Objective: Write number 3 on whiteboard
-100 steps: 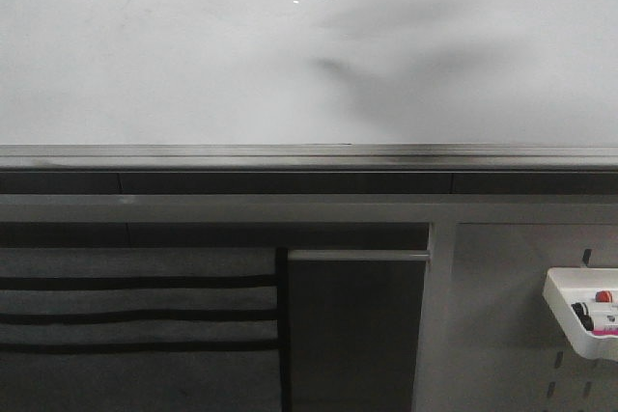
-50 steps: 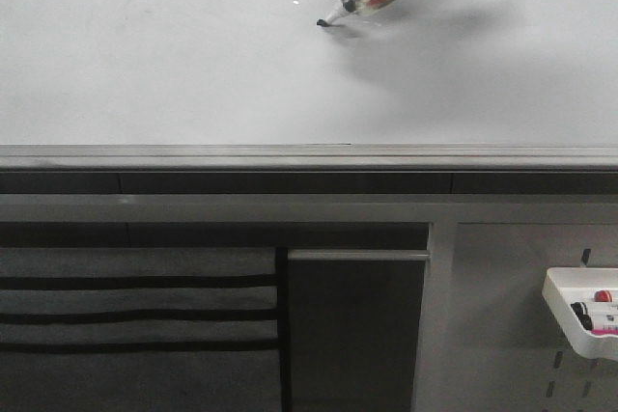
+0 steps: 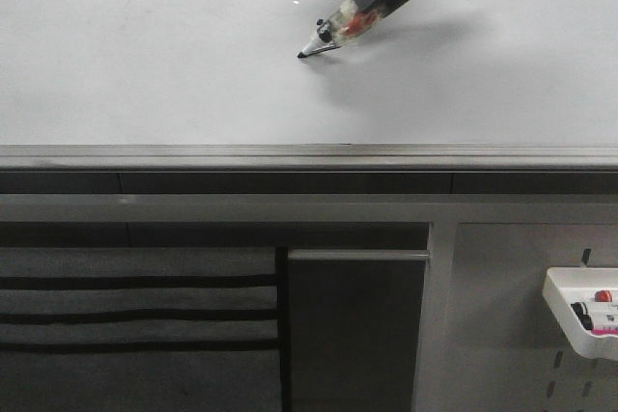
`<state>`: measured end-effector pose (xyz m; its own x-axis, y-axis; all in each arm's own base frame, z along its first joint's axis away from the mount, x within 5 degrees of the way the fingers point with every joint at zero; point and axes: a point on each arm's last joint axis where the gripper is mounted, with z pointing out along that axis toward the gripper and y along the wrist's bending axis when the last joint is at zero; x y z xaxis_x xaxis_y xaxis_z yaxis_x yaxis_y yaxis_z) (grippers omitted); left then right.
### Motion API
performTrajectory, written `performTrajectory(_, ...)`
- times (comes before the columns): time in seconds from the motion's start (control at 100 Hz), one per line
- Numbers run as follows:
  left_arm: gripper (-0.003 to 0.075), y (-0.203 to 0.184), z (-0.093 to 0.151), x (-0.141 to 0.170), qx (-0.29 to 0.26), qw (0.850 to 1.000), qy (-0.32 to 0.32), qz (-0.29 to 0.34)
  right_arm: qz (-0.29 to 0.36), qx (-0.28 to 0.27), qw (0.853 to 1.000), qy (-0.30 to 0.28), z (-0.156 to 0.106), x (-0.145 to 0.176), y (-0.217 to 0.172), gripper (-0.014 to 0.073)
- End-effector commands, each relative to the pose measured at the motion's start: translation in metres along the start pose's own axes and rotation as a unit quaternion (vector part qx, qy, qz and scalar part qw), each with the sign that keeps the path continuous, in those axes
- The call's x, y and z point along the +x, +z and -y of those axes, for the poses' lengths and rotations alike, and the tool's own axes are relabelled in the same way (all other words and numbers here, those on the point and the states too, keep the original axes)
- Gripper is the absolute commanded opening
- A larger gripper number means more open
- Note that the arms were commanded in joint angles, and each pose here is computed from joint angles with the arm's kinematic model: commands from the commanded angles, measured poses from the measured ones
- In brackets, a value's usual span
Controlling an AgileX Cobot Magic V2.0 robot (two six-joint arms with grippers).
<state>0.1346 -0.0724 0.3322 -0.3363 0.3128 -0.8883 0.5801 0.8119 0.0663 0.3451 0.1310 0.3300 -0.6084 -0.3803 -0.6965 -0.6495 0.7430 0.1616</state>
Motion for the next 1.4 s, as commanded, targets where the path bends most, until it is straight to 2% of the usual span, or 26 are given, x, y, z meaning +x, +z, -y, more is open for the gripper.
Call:
performTrajectory(0.0,0.0463,-0.006,-0.003,-0.014,-0.013,0.999,-0.011,0.048,0.042,0.063,0.997,-0.009,0.017,-0.012,-0.029,-0.0048)
performTrajectory(0.16,0.0463,-0.006,-0.003,-0.014,-0.013,0.999,-0.011,0.048,-0.002,0.038,0.999,-0.002,0.014,0.003,-0.024,-0.0048)
performTrajectory(0.27,0.0463,-0.006,-0.003,-0.014,-0.013,0.999,-0.011,0.048,0.02,0.04,0.999,-0.015,0.002,-0.002,-0.003,-0.0048)
performTrajectory(0.4,0.0463,-0.006,-0.003,-0.014,-0.013,0.999,-0.011,0.048,0.065,0.044,0.996,-0.037,-0.012,-0.024,0.008,-0.0048)
performTrajectory(0.49,0.0463,-0.006,-0.003,-0.014,-0.013,0.999,-0.011,0.048,0.045,0.013,0.998,-0.048,-0.022,-0.031,0.002,-0.0048)
performTrajectory(0.55,0.0463,-0.006,-0.003,-0.014,-0.013,0.999,-0.011,0.048,0.034,-0.02,0.996,-0.079,-0.034,-0.032,-0.013,-0.0048)
performTrajectory(0.63,0.0463,-0.006,-0.003,-0.014,-0.013,0.999,-0.011,0.048,0.052,-0.091,0.985,-0.134,-0.057,-0.026,-0.037,-0.0048)
performTrajectory(0.71,0.0463,-0.006,-0.003,-0.014,-0.013,0.999,-0.011,0.048,0.072,-0.127,0.975,-0.168,-0.075,-0.016,-0.058,-0.0048)
performTrajectory(0.98,0.0463,-0.005,-0.003,-0.014,-0.013,0.999,-0.012,0.047,0.048,-0.164,0.954,-0.244,-0.104,0.033,-0.095,-0.0048)
performTrajectory(1.13,0.0463,-0.005,-0.003,-0.014,-0.013,0.999,-0.012,0.047,0.046,-0.176,0.925,-0.334,-0.108,0.04,-0.101,-0.0048)
performTrajectory(1.26,0.0462,-0.005,-0.002,-0.014,-0.011,0.998,-0.019,0.051,0.052,-0.176,0.911,-0.37,-0.108,0.04,-0.1,-0.0048)
performTrajectory(1.33,0.0461,-0.002,-0.002,-0.015,-0.008,0.998,-0.026,0.053,0.07,-0.174,0.892,-0.412,-0.112,0.038,-0.099,-0.0048)
performTrajectory(1.39,0.0461,0.001,-0.001,-0.016,-0.003,0.999,-0.004,0.052,0.092,-0.169,0.88,-0.433,-0.117,0.034,-0.098,-0.0048)
